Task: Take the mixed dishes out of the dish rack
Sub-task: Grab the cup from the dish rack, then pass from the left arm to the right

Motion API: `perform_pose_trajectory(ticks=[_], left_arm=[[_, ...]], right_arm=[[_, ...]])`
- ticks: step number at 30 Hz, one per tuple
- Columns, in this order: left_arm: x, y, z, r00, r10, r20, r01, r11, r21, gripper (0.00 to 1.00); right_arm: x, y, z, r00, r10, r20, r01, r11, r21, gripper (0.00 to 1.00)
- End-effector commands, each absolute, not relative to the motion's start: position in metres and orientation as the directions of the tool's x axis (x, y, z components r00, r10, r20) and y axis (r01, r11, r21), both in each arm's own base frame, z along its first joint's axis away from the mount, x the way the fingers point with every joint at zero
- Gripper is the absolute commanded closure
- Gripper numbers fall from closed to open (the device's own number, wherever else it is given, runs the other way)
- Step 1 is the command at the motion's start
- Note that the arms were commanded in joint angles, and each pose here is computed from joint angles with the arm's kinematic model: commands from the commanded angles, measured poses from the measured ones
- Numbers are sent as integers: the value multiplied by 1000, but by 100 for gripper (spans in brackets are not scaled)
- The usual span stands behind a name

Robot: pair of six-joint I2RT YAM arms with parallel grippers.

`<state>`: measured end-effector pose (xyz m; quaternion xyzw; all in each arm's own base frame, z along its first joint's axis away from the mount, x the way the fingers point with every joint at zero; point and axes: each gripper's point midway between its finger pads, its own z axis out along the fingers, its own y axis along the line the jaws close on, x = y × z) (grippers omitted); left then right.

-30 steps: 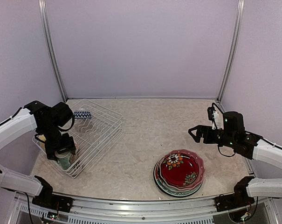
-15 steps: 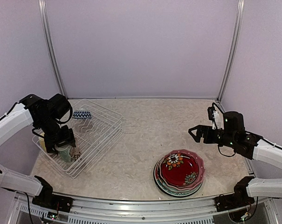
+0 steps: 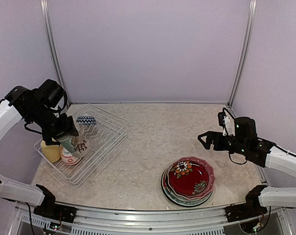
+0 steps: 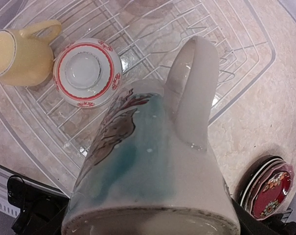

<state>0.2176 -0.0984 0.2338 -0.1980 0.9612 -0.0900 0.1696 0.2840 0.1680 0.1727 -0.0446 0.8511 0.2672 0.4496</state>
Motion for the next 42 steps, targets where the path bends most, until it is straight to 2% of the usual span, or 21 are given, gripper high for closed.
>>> perform_pose_trajectory(ticks=[1,8,13,17,22,29,33,42], left_arm=[[183,-76,261,-891,-345,-294,-302,936,-181,74],[199,-113,312,-868,-259,-425,-74,912,-404,79],[218,-146,347,-815,-228,-532,112,839,-532,79],[233,-171,358,-795,-219,-565,210,775,-596,81],[257,-196,352,-815,-224,-535,223,730,-646,85],[277,-249,309,-883,-141,-448,225,710,-668,89],[291,-276,289,-914,-149,-378,192,661,-725,92],[313,-323,291,-927,-122,-355,231,559,-796,93]], right_arm=[[286,166,179,-571,169,-803,-325,852,411,0],[286,174,177,-587,165,-792,-346,834,430,0],[288,183,185,-587,172,-792,-379,806,456,0],[291,194,197,-584,191,-789,-415,765,492,0],[293,219,209,-606,215,-766,-477,672,566,0],[294,250,212,-631,191,-752,-516,621,590,0],[291,278,221,-659,205,-724,-549,528,649,0],[292,336,233,-747,238,-621,-551,302,778,0]])
